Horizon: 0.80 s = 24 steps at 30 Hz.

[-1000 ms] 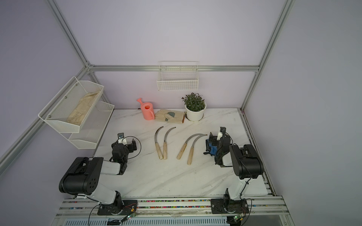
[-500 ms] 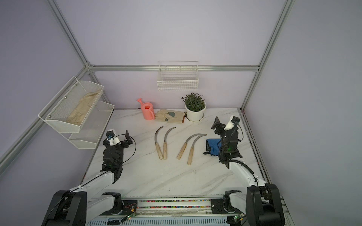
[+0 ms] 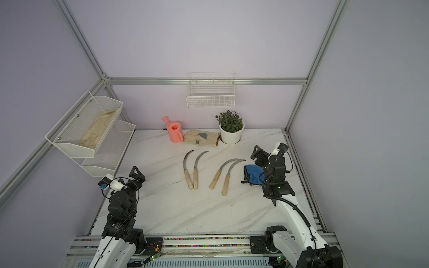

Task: Wipe small sickles with rags
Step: Pick up the rag from the center of the board.

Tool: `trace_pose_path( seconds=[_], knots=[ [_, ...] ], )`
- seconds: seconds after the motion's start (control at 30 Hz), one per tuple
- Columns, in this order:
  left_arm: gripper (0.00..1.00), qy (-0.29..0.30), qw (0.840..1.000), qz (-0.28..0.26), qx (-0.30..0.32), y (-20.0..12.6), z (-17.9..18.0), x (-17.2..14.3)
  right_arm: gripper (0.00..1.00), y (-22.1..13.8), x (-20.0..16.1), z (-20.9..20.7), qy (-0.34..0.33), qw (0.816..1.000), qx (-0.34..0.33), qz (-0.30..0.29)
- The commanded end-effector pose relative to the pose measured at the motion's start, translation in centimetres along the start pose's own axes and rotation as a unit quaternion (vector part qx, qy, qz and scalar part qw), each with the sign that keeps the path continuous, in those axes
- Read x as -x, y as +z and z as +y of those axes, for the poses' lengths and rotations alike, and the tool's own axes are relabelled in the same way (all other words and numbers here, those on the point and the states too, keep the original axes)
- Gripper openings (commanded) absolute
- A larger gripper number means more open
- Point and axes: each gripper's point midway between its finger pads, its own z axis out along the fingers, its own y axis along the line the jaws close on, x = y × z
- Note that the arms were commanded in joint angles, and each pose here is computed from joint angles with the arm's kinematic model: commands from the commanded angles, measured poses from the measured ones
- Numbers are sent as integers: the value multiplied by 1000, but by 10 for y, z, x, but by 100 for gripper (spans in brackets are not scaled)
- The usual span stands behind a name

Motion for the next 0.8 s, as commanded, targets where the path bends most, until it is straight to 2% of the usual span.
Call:
trace_pose_path(
  seconds=[0.0, 0.1, 0.17, 0.23, 0.43, 0.6, 0.77],
  knots=[
    [100, 12, 998, 31, 50, 1, 33, -34, 97, -3, -16, -22, 26, 999, -41, 15],
    [100, 20, 996, 56, 63, 4, 34, -40, 97, 0, -23, -18, 17, 999, -28, 32],
    [100, 27, 995, 69, 63, 9, 31, -45, 97, 6, -30, -29, 8, 996, -66, 56],
    [100, 35, 994, 83, 61, 14, 27, -50, 97, 21, -43, -31, -7, 994, -73, 87],
    [100, 55, 989, 120, 66, 24, 21, -60, 97, 73, -103, -62, -67, 964, -171, 193],
    [100, 61, 987, 130, 73, 28, 20, -63, 97, 85, -124, -88, -102, 936, -258, 216],
    [100, 62, 986, 134, 72, 30, 18, -65, 97, 75, -117, -96, -105, 930, -287, 204]
  ],
)
